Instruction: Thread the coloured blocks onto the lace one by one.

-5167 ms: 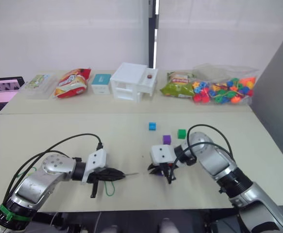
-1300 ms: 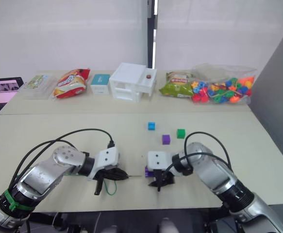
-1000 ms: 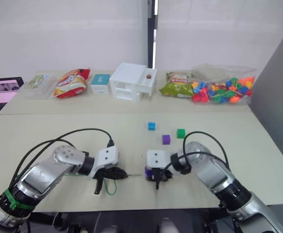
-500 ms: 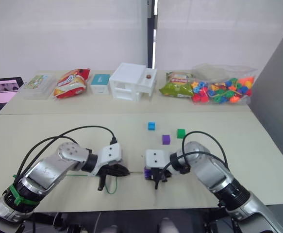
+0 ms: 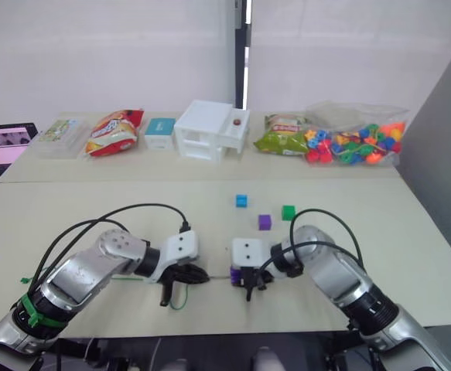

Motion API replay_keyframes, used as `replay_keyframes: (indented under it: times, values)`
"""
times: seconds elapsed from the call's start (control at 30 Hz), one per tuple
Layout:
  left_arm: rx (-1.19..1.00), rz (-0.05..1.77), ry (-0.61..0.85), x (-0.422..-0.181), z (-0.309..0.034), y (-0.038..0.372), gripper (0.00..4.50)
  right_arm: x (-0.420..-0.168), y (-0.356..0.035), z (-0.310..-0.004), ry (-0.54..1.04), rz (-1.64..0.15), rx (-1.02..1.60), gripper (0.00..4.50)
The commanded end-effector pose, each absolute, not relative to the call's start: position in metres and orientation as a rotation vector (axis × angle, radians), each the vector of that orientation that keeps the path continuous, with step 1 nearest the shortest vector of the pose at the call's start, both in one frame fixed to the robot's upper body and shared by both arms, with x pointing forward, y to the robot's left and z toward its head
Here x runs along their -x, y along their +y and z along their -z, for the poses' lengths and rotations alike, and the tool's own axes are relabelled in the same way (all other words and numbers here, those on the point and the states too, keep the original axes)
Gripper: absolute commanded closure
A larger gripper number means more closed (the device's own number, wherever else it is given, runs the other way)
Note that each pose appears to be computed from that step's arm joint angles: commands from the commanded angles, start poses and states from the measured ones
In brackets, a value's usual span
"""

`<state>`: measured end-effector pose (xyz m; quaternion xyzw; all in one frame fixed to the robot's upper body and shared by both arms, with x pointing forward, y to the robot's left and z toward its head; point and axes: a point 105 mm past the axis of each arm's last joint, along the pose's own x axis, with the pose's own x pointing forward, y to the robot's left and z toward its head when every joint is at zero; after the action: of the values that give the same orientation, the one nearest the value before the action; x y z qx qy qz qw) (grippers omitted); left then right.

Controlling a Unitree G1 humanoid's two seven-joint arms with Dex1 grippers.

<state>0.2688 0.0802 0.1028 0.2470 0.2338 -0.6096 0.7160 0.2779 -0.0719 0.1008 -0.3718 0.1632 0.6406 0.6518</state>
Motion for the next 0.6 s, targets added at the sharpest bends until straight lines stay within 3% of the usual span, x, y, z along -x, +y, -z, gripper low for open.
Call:
replay_keyframes:
  times: [0.03, 0.6]
  values:
    - [-0.563, 1.382, 0.454, -0.2652, -0.1163, 0.0729, 4.5, -0.2741, -0.0691, -0.1055, 0.351, -1.47, 0.869, 3.13]
    - [-0.559, 1.403, 0.433, -0.2611, -0.1252, 0.0673, 4.5, -0.2709, -0.0708, -0.1027, 0.373, -1.477, 0.874, 3.13]
